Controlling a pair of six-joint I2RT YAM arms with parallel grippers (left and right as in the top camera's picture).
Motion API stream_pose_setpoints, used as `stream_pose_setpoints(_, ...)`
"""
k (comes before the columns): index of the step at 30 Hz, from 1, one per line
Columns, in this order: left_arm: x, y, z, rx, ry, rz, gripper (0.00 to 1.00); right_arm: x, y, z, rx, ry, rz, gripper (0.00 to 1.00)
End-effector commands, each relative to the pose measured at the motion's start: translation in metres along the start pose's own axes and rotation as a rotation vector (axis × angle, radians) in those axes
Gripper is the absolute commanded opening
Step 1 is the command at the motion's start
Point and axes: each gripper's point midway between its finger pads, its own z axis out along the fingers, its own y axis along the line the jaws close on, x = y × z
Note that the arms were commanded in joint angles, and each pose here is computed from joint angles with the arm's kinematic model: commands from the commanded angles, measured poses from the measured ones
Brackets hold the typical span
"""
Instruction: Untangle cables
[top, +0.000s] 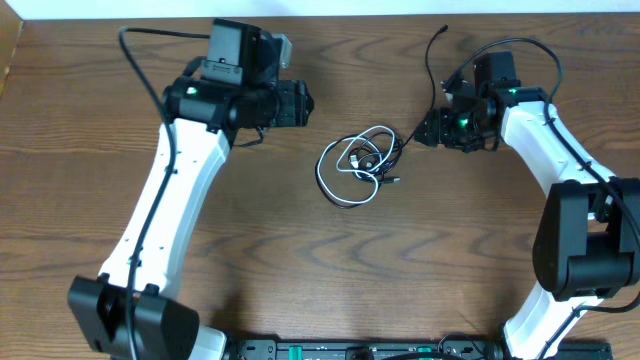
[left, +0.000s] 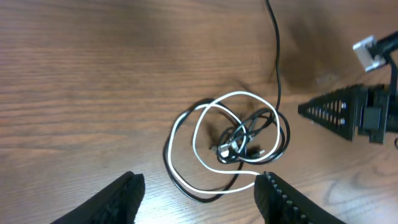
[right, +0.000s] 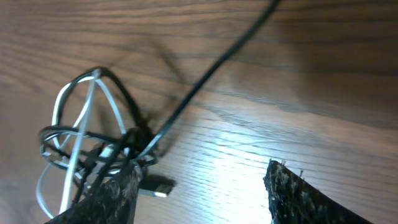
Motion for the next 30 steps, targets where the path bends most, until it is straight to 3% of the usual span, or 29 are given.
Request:
stream_pose_setpoints(1,0.005,-0.013,0.014,0.043,0.042,0.022,0.58,-0.008,-0.007,-0.009,0.02,-0.032,0.039,0.62)
stream_pose_setpoints(7,0.032,-0.033,0.057,0.119,0.181,0.042,0.52,-0.009,-0.008,-0.01,0.02,-0.035,0.041,0.63)
stream_pose_setpoints(13,0.062,-0.056,0.099,0.233,0.295,0.189,0.51,-0.009,-0.008,-0.01,0.02,-0.036,0.037,0.64)
stream_pose_setpoints(22,0.068,-0.043,0.17,0.211,0.296,0.26,0.5,-0.009,-0.008,-0.01,0.02,-0.035,0.03,0.66)
stream_pose_setpoints(28,0.081,-0.029,0.191,0.173,0.337,0.248,0.49,-0.009,-0.007,-0.009,0.019,-0.033,0.026,0.67)
stream_pose_setpoints(30,0.083,-0.026,0.195,0.169,0.346,0.245,0.42,-0.009,-0.005,-0.008,0.017,-0.036,0.02,0.67)
